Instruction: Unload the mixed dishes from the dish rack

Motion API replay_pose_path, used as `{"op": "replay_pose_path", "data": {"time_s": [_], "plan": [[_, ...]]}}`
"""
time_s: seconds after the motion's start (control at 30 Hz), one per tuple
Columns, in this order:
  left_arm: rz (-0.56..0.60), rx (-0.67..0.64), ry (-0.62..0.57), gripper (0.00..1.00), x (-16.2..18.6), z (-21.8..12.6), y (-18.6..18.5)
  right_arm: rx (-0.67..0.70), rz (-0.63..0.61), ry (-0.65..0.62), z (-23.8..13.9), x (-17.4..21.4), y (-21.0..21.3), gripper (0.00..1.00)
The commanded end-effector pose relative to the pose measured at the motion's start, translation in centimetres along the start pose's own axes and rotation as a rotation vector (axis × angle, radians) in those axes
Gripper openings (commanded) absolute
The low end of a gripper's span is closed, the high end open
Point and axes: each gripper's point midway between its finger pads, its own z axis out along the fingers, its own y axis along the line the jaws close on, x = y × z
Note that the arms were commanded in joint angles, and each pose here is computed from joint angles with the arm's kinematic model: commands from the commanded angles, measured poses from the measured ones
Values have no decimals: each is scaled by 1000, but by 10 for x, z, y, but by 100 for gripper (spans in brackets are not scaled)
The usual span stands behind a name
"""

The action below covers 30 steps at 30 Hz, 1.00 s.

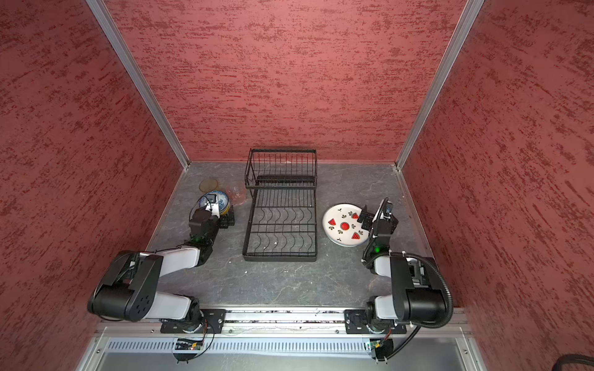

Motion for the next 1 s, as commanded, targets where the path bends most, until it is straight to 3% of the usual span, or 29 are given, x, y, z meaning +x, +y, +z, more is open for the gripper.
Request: {"op": "replay_pose_path", "data": {"time_s": [0.0,0.47,0.97], "plan": [[1,-15,-51,99,-13,5,6,0,-12,-78,1,-24,3,99],[-109,9,-106,100,-6,-2,24,-50,-46,-12,18,-4,15,99],[-140,31,-58,100,5,9,27,-138,-71,-48,8,4,25,99]]}}
